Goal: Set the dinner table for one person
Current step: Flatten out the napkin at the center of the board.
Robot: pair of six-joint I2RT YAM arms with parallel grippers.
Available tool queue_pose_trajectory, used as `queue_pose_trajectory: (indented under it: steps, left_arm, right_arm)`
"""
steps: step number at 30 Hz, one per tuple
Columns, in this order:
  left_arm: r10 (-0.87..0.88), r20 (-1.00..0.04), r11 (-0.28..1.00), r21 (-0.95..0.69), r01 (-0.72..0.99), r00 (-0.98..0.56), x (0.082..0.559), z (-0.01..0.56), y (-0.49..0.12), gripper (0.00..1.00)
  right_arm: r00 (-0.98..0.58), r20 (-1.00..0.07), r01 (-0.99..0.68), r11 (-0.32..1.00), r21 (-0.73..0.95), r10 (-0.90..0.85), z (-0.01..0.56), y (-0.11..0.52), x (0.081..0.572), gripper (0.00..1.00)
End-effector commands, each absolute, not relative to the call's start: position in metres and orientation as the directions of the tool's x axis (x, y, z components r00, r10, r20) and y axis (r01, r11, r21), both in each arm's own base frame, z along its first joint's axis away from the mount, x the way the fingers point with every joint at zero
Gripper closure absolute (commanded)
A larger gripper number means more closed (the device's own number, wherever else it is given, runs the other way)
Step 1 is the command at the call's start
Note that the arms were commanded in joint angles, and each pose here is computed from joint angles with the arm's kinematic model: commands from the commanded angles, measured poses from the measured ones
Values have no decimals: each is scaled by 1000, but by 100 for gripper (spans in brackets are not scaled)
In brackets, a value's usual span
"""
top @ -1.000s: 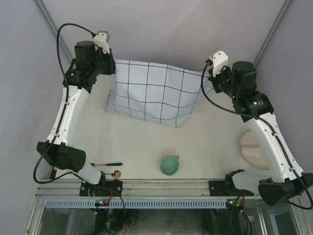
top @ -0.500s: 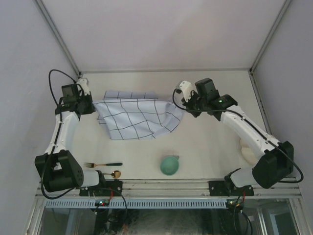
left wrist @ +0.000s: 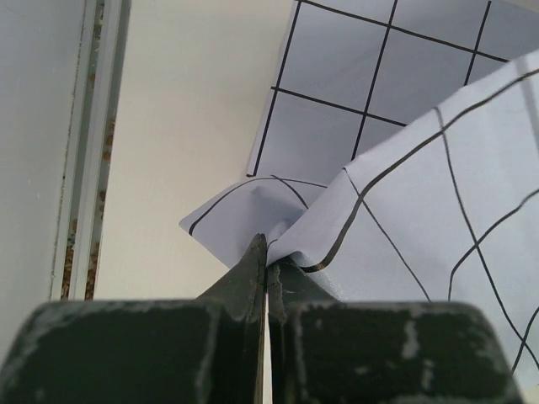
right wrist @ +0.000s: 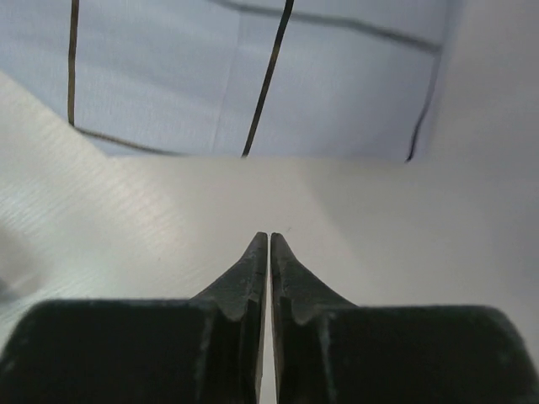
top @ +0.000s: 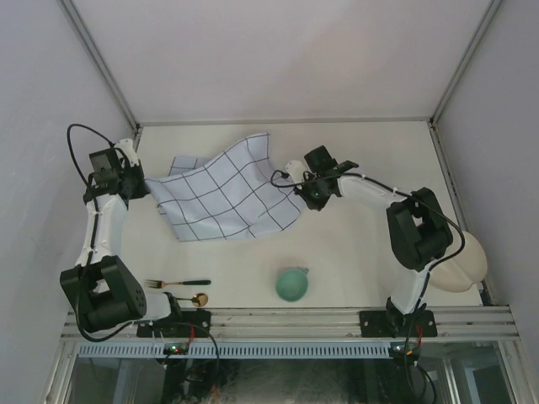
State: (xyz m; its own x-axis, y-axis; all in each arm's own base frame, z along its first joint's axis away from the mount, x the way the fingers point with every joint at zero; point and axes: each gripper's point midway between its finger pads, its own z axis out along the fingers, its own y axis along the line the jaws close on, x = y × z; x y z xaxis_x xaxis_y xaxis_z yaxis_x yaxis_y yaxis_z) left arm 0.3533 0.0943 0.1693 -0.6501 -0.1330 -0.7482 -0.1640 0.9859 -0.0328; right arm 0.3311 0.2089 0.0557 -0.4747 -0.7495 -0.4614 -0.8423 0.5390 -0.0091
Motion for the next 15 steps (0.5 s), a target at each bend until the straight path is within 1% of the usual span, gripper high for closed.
queue_pose_trajectory:
  steps: [1, 3, 4, 5, 6, 7, 8, 9, 10, 11, 12, 15]
  left_arm:
    - [-79, -817, 984, 29, -177, -571, 360, 199, 108, 100]
    - [-71, -825, 981, 44, -188, -560, 361, 204, 111, 100]
    - [-69, -832, 980, 47, -194, -551, 361, 208, 112, 99]
    - [-63, -842, 979, 52, -198, -535, 360, 213, 113, 100]
    - [-58, -853, 978, 55, -200, -518, 360, 219, 113, 100]
    - [-52, -862, 978, 59, -202, -504, 359, 224, 113, 100]
    - [-47, -866, 977, 64, -204, -499, 359, 226, 114, 100]
    - [-45, -865, 975, 71, -211, -499, 357, 227, 115, 100]
    - [-46, -862, 972, 78, -221, -506, 356, 226, 117, 100]
    - [-48, -855, 969, 85, -231, -517, 353, 223, 119, 100]
    - [-47, -847, 966, 95, -240, -529, 350, 220, 121, 100]
    - [-39, -853, 960, 112, -256, -521, 339, 220, 123, 100]
  right_arm:
    - [-296, -623, -848, 500, -178, -724, 119, 244, 403, 81]
    - [-274, -653, -829, 517, -212, -706, 136, 253, 437, 49]
    - [-267, -668, -820, 528, -222, -695, 145, 257, 453, 27]
    - [-250, -693, -809, 539, -234, -676, 159, 265, 471, 9]
    - [-243, -711, -803, 548, -235, -660, 171, 270, 486, 2]
    - [-228, -731, -799, 553, -237, -644, 182, 278, 501, 1]
    - [-191, -772, -783, 568, -254, -607, 207, 287, 522, 0]
    - [-204, -776, -784, 574, -235, -596, 198, 293, 533, 0]
    - [-169, -810, -772, 586, -245, -561, 217, 303, 549, 0]
    - [-155, -828, -770, 591, -241, -539, 219, 312, 561, 0]
    - [-167, -830, -774, 592, -225, -533, 201, 323, 570, 0]
    - [-148, -853, -769, 601, -219, -500, 190, 347, 577, 0]
